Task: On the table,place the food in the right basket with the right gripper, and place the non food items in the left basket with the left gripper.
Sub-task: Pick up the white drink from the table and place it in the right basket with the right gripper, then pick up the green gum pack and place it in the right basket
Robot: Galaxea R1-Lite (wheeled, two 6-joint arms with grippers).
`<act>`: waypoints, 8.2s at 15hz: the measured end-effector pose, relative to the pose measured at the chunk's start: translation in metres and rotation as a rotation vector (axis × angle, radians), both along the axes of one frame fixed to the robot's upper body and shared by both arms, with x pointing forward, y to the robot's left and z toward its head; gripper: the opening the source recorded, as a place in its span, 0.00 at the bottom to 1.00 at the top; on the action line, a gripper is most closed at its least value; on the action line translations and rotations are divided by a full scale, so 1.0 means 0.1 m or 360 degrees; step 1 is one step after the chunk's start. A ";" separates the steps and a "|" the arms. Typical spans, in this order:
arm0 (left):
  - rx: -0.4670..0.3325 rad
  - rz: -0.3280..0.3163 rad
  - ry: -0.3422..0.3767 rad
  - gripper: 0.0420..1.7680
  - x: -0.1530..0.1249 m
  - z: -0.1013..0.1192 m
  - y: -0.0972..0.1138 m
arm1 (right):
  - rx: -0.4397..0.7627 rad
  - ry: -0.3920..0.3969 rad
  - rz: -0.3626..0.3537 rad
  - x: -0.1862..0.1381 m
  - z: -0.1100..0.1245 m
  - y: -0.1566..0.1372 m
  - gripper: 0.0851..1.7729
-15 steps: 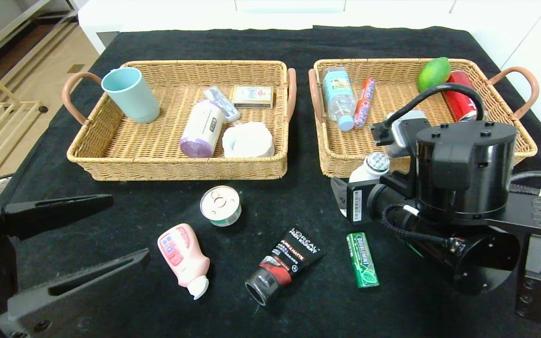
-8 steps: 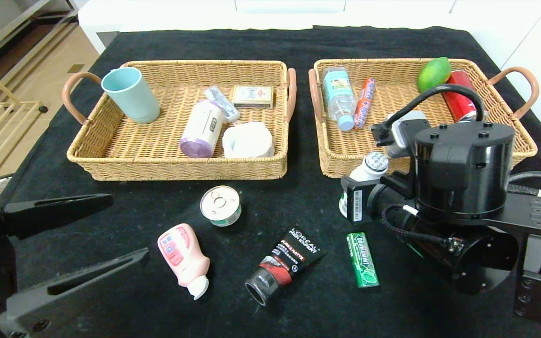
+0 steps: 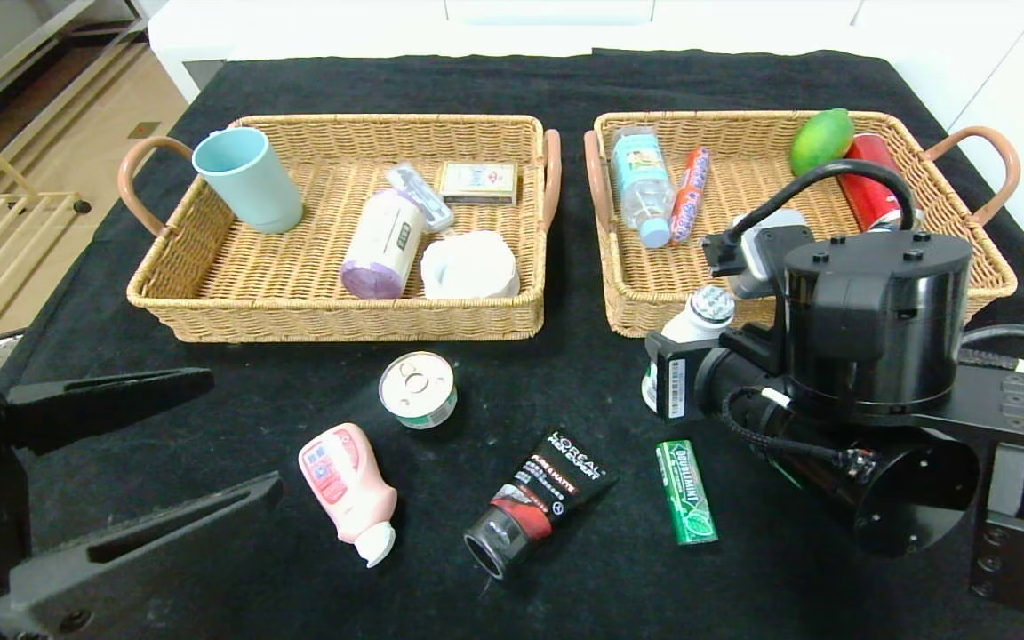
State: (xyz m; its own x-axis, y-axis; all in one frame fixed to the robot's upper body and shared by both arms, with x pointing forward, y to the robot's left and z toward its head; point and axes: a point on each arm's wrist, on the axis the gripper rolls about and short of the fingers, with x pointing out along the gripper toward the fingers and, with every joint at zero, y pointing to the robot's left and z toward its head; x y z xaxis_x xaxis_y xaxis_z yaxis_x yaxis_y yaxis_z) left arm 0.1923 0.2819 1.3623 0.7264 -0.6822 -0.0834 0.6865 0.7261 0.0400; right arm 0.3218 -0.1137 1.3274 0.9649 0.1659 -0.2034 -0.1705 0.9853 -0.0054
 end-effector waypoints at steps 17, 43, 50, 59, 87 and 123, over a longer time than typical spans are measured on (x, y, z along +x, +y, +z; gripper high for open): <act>0.0007 0.0005 0.0015 0.97 0.02 -0.02 -0.01 | 0.0080 -0.0173 0.0071 -0.40 0.55 -0.29 0.47; -0.0005 0.0035 -0.0029 0.97 -0.02 0.03 0.02 | 0.0139 -0.0408 -0.0442 1.22 1.04 -0.58 0.47; -0.0004 0.0036 -0.0026 0.97 -0.02 0.02 0.02 | 0.0113 -0.0359 -0.0470 1.37 0.88 -0.58 0.47; -0.0003 0.0036 -0.0024 0.97 -0.02 0.02 0.02 | 0.0114 -0.0359 -0.0467 1.34 0.88 -0.55 0.64; 0.0020 0.0075 -0.0015 0.97 0.01 -0.01 0.03 | -0.0151 0.0416 0.0081 -0.53 0.31 -0.15 0.95; 0.0038 0.0072 -0.0041 0.97 0.00 0.00 0.04 | -0.0165 0.0772 -0.0109 -0.28 -0.41 0.16 0.46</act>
State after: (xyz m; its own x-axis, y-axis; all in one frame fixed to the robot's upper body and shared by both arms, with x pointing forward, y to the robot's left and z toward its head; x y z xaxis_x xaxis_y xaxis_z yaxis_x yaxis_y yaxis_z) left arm 0.1923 0.2856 1.3621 0.7584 -0.6468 -0.0804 0.6517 0.7548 0.0749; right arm 0.2935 -0.0976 1.2862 0.7632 0.0606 -0.6433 -0.1124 0.9929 -0.0398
